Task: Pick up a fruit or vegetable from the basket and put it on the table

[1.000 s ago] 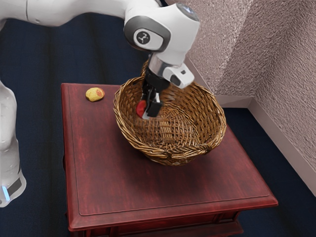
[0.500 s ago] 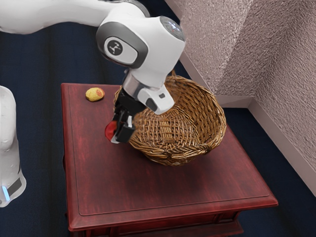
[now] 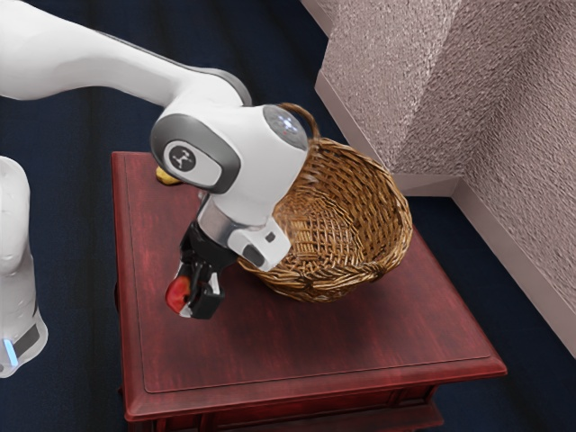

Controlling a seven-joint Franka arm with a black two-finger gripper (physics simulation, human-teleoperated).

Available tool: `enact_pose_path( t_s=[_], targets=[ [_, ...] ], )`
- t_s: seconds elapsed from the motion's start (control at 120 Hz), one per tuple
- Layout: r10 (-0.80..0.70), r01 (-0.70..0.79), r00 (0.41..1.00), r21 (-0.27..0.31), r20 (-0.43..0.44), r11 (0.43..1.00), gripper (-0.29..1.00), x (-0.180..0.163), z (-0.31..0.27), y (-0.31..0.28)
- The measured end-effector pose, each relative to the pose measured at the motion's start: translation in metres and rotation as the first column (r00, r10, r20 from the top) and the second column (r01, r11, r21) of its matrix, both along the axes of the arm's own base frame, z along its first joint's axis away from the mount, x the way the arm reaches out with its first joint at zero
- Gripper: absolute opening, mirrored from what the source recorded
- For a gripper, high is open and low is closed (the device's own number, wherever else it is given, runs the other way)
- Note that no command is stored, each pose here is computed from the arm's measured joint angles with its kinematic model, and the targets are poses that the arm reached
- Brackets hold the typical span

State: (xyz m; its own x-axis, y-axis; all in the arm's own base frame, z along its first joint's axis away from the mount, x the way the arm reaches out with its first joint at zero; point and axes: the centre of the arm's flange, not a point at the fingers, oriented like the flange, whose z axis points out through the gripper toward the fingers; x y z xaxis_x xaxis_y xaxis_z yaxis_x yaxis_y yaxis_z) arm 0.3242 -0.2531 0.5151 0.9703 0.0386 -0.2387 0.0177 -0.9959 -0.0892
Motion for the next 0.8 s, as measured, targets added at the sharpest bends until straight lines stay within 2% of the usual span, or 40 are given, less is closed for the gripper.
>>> enact_pose_path(
  t_s=[0.15, 0.325, 0.45, 0.6, 0.7, 0.8],
  targets=[
    [0.032, -0.034, 0.997, 0.014, 0.07, 0.999, 0.44, 0.007, -0.027, 0.005],
    [0.069, -0.069, 0.989, 0.0, 0.131, 0.998, 0.44, 0.016, -0.046, 0.008],
    [0.098, -0.098, 0.984, -0.006, 0.149, 0.995, 0.58, 0.022, -0.051, 0.013],
    [0.116, -0.115, 0.98, -0.011, 0.164, 0.993, 0.65, 0.025, -0.048, 0.013],
    [0.042, -0.026, 0.959, -0.057, 0.281, 0.998, 0.67, 0.015, 0.052, -0.038],
    [-0.043, 0.046, 0.932, 0.0, 0.359, 0.999, 0.68, -0.018, 0.129, -0.072]
  ],
)
